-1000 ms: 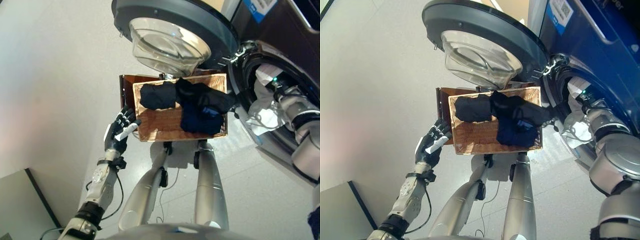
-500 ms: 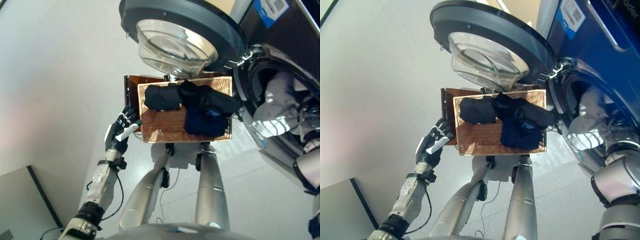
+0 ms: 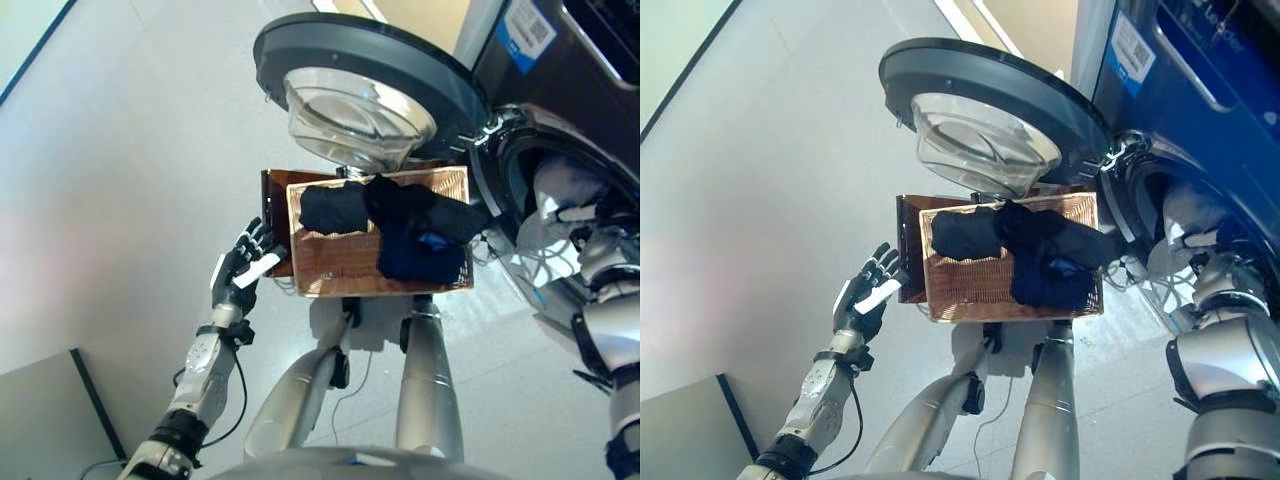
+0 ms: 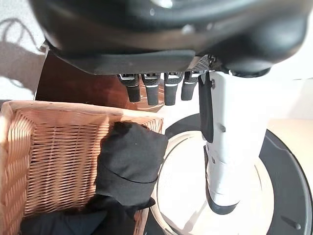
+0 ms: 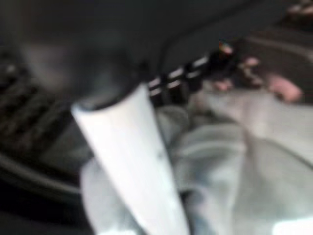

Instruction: Pick up the clothes and place them into the washing machine

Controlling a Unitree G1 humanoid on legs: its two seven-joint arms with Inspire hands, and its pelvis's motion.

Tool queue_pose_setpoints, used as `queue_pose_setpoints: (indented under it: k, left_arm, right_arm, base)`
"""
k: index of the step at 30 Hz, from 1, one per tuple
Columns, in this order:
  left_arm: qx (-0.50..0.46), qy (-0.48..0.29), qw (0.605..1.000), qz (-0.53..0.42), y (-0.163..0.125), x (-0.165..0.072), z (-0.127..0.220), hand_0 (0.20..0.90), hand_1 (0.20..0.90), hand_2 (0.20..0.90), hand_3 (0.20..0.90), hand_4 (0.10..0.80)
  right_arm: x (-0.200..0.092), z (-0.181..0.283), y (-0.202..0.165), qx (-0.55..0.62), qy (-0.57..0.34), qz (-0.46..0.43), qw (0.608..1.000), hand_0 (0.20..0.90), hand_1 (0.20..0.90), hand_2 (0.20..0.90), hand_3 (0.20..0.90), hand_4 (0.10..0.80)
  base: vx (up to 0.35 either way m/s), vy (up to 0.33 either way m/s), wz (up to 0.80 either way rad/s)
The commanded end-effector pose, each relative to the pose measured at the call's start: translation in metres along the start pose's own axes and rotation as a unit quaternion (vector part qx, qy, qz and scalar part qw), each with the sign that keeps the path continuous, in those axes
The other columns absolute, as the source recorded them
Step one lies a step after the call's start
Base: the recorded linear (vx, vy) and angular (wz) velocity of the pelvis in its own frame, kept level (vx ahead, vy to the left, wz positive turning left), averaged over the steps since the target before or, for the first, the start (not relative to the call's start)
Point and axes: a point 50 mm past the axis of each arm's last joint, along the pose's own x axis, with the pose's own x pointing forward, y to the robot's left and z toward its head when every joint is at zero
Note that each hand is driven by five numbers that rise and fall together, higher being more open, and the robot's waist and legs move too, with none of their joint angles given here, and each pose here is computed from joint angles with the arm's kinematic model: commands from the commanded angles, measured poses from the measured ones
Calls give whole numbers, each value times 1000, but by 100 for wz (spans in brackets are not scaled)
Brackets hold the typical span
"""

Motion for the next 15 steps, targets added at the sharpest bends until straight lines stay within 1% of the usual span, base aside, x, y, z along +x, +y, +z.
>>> queue_pose_setpoints:
  k: [1,4,6,7,8,10,13,14,15]
  left_arm:
    - [-20,-60,998,7,-9,0,9,900,900,900,900,800]
    - [-21,-71,997,22,-7,2,12,900,900,900,900,800]
    - [-26,-73,996,33,-5,0,10,900,900,900,900,800]
    - [-29,-75,996,37,-5,0,10,900,900,900,900,800]
    - [-31,-73,996,37,-6,-1,7,900,900,900,900,800]
    - [-31,-74,996,39,-4,-4,7,900,900,900,900,800]
    - [-28,-78,995,48,2,-6,9,900,900,900,900,800]
    - [-24,-79,995,59,6,-8,9,900,900,900,900,800]
    - [-22,-79,995,63,8,-9,8,900,900,900,900,800]
  right_arm:
    - [-1,-25,-6,33,22,-55,998,900,900,900,900,800]
    - [-16,-6,23,104,-6,-35,994,900,900,900,900,800]
    - [-32,-1,49,153,-11,-5,988,900,900,900,900,800]
    - [-42,5,61,208,-13,5,978,900,900,900,900,800]
    - [-50,-4,72,224,4,18,974,900,900,900,900,800]
    - [-63,-5,87,270,18,38,962,900,900,900,900,800]
    - [-82,-2,103,347,30,53,936,900,900,900,900,800]
    - [-93,1,109,397,33,51,916,900,900,900,900,800]
    - [-98,3,111,426,38,49,903,900,900,900,900,800]
  base:
    - [-10,27,-5]
    - [-3,25,-5]
    - [1,7,-2]
    - [0,0,0]
    - [0,0,0]
    - [0,0,0]
    - [6,9,-2]
    - [21,31,-7]
    - [19,26,-5]
